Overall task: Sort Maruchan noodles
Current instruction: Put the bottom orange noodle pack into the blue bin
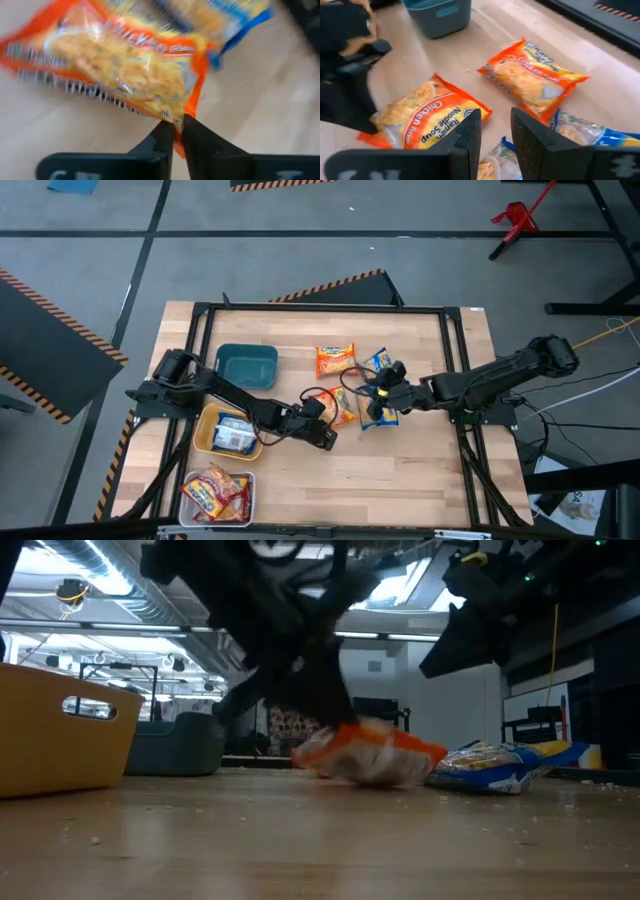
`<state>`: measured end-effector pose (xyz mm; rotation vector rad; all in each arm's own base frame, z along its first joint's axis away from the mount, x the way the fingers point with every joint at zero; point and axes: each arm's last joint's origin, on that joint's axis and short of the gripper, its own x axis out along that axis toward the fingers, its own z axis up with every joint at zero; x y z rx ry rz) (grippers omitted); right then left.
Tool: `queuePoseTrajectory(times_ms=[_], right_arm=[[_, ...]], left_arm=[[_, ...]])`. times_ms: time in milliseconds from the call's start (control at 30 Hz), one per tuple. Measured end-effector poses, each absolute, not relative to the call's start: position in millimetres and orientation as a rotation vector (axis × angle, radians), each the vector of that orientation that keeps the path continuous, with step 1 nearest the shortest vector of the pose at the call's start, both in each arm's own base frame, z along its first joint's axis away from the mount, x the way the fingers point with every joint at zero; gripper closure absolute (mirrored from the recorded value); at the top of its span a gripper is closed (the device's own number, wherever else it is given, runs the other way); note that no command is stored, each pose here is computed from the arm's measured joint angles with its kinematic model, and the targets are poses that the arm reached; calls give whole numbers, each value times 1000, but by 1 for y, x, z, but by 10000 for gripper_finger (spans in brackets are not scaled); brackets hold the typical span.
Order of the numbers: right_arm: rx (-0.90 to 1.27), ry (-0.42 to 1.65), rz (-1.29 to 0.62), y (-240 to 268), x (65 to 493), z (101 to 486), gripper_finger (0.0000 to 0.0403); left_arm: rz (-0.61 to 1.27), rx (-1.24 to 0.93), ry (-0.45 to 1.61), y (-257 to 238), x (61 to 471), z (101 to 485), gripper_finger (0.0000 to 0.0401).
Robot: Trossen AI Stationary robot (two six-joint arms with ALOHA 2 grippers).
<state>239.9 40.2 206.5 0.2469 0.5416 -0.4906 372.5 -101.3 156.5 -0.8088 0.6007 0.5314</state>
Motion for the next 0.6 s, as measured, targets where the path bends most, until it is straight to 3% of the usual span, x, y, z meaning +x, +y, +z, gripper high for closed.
queuePoseTrajectory(times_ms=[133,600], right_arm=[[232,551,-523,38,234,209,309],[236,562,-535,37,232,209,309]], left_arm=[[543,-772,537,-98,368,179,398],[618,-654,422,-76,348,229,400]])
